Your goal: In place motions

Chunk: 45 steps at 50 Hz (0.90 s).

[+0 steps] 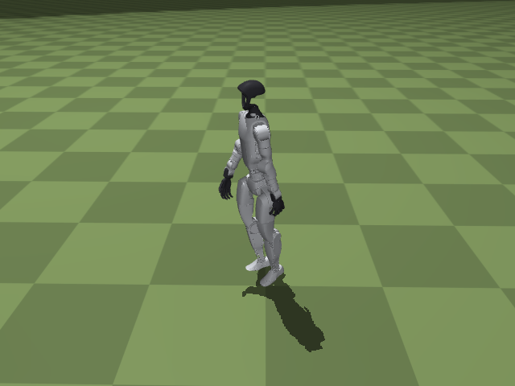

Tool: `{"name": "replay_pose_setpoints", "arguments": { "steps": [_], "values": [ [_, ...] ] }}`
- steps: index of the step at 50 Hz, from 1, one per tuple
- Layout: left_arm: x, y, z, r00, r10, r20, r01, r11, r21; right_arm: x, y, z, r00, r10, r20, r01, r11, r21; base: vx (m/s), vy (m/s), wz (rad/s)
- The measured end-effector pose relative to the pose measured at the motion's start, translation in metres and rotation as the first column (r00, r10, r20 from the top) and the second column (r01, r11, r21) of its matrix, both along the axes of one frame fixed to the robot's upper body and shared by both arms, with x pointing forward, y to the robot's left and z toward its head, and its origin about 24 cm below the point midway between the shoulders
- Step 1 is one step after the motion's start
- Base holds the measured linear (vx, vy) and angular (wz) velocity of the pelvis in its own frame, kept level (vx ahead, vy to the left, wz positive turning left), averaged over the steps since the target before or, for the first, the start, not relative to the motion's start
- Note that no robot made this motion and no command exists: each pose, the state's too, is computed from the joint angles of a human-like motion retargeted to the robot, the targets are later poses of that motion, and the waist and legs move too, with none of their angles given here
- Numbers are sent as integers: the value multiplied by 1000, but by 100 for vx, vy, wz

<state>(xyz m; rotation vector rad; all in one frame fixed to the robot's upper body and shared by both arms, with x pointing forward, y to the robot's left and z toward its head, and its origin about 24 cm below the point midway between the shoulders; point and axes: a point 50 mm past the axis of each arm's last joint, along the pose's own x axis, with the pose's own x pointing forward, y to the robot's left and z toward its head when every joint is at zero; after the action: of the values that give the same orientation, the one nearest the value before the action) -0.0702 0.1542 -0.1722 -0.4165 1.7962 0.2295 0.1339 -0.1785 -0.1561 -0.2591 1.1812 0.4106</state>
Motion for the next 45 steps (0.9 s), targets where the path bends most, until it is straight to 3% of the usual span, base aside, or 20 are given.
{"name": "replay_pose_setpoints", "arguments": {
  "steps": [3, 7, 10, 13, 20, 24, 32, 37, 45],
  "values": [
    [-16, -6, 3, 998, 57, -28, -58, 998, -34, 28, 8, 13, 992, 38, 119, -42, 999, 28, -29, 10, 81],
    [-17, -3, 2, 1000, -1, -12, 0, 999, -46, 23, 8, 12, 981, -68, 182, 60, 997, 46, -16, 14, 77],
    [-3, 6, -2, 997, -55, 51, 56, 998, -15, -6, 0, -2, 977, -197, 85, 194, 980, 43, -22, 11, 32],
    [20, 13, -6, 987, -93, 129, 90, 995, 34, -48, -8, -15, 962, -237, -137, 242, 970, 19, -21, 7, 34],
    [57, 10, -10, 962, -134, 238, 121, 990, 67, -134, -35, -18, 900, -117, -421, 15, 971, -238, -9, 9, 26],
    [54, 13, -9, 957, -162, 240, 150, 986, 68, -164, -28, -18, 880, -137, -455, 9, 963, -271, 6, 3, -13],
    [23, 9, -6, 970, -198, 141, 206, 978, -45, -194, -21, -15, 770, -258, -583, 185, 965, -184, 15, 6, -14],
    [28, 12, -6, 964, -214, 159, 228, 971, -76, -185, -18, -17, 766, -305, -566, 272, 951, -144, 8, 1, -13],
    [32, 17, -6, 970, -170, 174, 178, 984, -30, -162, -13, -21, 848, -159, -506, 107, 986, -131, 8, -2, 23]
  ]
}}
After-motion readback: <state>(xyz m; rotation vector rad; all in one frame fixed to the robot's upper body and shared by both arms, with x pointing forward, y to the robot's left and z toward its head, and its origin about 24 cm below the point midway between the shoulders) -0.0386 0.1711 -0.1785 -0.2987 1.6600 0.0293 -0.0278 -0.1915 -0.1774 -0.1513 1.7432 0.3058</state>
